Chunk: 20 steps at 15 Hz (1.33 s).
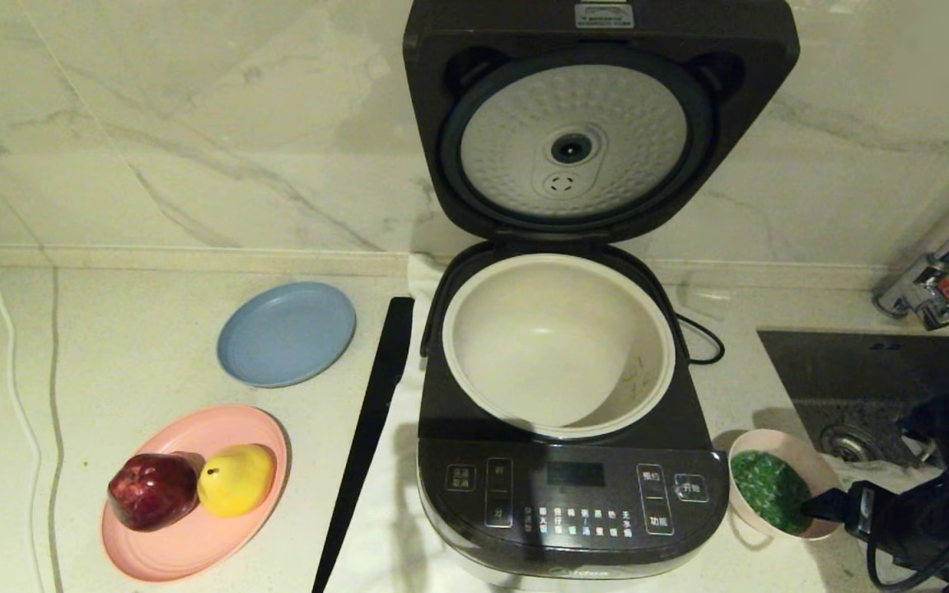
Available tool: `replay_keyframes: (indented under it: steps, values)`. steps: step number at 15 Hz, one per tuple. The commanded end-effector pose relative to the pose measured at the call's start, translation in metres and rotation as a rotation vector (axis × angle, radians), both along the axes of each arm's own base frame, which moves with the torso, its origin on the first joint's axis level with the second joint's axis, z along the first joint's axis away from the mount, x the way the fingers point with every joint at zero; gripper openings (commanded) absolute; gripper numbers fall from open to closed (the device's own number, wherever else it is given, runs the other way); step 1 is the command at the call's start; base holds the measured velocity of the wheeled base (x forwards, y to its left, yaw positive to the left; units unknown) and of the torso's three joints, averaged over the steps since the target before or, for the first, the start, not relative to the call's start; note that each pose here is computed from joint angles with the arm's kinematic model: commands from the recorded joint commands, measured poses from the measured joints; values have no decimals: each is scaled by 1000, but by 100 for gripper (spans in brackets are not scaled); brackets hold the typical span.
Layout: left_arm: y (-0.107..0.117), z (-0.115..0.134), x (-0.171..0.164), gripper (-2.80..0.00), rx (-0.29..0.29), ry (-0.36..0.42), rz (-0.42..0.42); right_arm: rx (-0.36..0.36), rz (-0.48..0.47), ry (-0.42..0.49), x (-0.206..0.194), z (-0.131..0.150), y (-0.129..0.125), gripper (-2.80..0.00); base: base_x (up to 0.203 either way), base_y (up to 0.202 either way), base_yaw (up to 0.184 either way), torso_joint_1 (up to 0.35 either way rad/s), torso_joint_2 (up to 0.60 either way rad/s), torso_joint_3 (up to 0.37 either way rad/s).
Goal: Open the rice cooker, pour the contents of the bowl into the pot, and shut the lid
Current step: Fill a bowl with water from the tap
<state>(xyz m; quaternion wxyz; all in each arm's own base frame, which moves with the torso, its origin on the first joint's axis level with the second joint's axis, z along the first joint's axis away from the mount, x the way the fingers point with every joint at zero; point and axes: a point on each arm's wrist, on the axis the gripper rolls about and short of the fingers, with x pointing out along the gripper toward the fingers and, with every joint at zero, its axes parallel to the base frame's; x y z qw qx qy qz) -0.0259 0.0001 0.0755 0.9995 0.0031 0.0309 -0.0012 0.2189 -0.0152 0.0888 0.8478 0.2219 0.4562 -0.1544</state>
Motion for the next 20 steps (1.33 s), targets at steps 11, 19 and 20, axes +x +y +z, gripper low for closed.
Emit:
replay_keyframes:
  steps: [11, 19, 20]
  values:
    - [0, 0, 0, -280, 0, 0, 1, -4, -11, -3, 7, -10, -2, -280, 0, 0, 0, 0, 0, 0]
    - [0, 0, 0, -280, 0, 0, 1, -5, -15, -75, -2, 8, -1, -280, 0, 0, 0, 0, 0, 0]
    - [0, 0, 0, -280, 0, 0, 1, -4, -24, -95, -5, 14, -4, -280, 0, 0, 0, 0, 0, 0]
